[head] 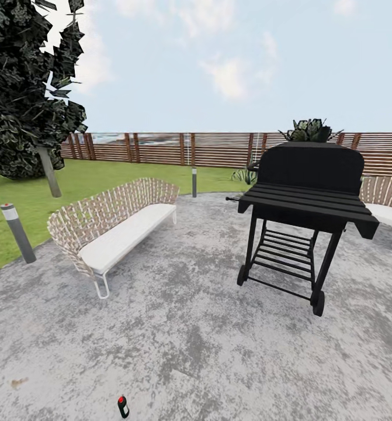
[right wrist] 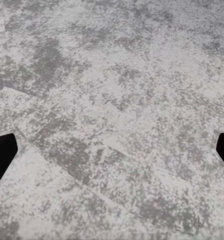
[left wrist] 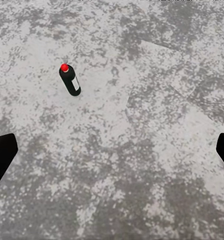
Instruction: Pick up the pesticide atomizer in the garden and spray insectifuge to fully cover both potted plants in the garden.
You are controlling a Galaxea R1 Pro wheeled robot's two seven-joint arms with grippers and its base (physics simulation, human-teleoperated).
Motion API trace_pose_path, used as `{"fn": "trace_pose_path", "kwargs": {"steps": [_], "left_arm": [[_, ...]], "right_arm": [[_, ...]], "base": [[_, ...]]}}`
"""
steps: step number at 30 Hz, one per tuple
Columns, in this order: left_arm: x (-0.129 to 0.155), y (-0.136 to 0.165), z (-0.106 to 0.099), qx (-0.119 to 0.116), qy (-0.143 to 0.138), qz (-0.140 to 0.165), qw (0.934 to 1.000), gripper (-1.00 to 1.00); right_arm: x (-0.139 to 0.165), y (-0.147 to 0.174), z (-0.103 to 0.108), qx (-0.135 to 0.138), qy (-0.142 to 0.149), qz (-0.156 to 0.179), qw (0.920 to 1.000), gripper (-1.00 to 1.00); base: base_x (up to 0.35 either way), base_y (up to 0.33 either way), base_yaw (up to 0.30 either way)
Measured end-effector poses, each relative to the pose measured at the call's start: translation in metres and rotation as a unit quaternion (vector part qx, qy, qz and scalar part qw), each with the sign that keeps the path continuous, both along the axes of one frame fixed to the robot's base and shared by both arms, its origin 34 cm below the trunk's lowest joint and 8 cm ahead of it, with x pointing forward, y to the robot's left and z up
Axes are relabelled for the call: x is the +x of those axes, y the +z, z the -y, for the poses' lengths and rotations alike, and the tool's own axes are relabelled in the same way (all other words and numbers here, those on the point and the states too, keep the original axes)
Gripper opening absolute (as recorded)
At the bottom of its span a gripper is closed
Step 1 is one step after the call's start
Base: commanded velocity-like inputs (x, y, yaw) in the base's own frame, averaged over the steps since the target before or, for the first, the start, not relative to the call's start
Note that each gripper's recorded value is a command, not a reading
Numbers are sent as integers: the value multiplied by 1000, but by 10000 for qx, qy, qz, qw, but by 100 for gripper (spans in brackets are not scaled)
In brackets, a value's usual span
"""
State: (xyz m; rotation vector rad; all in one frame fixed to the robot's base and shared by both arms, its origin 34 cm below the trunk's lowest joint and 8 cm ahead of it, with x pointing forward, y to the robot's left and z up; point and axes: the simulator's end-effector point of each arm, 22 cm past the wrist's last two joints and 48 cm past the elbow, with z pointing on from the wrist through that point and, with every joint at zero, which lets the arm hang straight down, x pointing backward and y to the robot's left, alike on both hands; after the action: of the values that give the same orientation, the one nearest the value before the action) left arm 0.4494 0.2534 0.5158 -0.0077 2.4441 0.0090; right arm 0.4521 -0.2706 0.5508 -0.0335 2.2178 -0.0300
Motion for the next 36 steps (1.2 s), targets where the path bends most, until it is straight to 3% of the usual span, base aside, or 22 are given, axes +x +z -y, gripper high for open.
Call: {"fn": "trace_pose_path", "kwargs": {"steps": [5,9,17,23,26,28,31,36], "left_arm": [[5,3,-8,56,8,77,10000,100],[8,6,-30,200,22,146,9997,100],[40,30,-43,315,-31,604,9977,100],[81,59,-43,336,-94,1039,9940,100],[112,78,-43,347,-109,1269,9912,100],[139,96,-43,376,-142,1479,9882,100],[144,98,-45,401,-157,1494,9878,100],[138,93,-49,409,-79,1425,9889,100]], "right_arm": [[0,0,0,-1,-2,1,10000,100],[0,0,0,-3,-4,2,10000,100],[12,9,1,-8,-23,150,9999,100],[65,49,0,-8,-13,770,9970,100],[104,77,0,-7,-7,1138,9935,100],[151,112,-1,4,2,1544,9880,100],[183,137,-5,33,16,1818,9833,100],[189,143,-8,56,19,1881,9821,100]], "base": [[-1,2,0],[0,0,0],[0,0,0],[0,0,0],[0,0,0],[0,0,0],[0,0,0],[0,0,0]]}}
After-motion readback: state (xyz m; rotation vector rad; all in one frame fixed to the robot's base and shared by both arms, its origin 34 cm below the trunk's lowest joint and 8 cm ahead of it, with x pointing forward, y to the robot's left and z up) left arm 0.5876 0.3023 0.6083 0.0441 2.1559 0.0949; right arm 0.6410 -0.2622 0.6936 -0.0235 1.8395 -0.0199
